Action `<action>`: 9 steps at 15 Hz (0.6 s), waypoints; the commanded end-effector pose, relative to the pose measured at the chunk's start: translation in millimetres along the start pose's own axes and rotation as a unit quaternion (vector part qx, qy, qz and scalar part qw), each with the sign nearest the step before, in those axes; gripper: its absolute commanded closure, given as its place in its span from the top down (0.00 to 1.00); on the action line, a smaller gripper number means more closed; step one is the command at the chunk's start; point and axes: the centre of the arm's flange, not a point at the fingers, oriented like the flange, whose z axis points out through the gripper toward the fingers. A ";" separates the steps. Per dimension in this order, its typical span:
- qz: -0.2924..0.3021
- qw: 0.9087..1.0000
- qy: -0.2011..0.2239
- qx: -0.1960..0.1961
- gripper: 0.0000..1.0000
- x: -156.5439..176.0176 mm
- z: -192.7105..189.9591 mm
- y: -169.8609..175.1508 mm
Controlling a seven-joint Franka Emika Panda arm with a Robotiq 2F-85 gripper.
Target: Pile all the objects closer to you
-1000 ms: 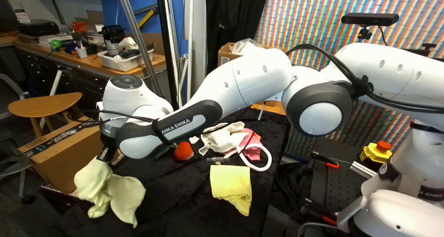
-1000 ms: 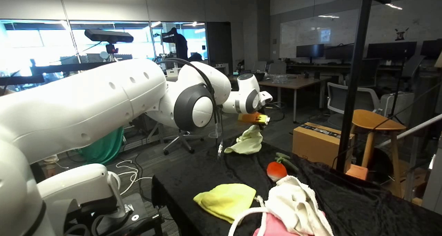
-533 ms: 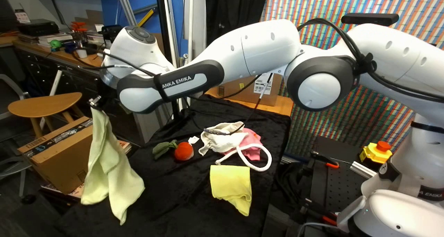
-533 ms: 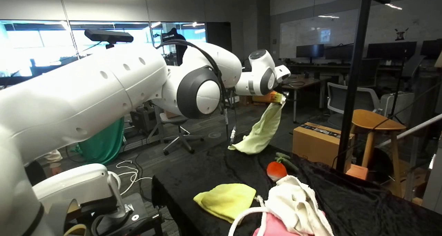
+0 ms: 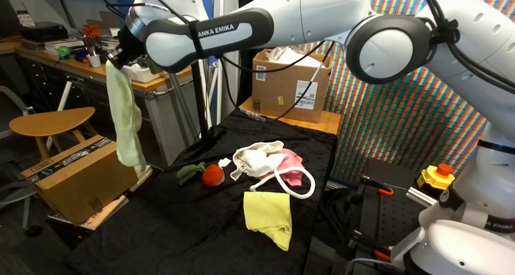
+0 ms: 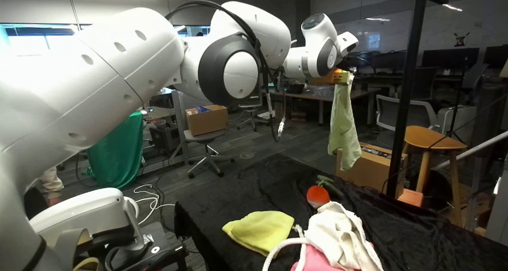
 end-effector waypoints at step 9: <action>-0.070 0.995 -0.044 0.060 0.06 2.7 -162.0 75.4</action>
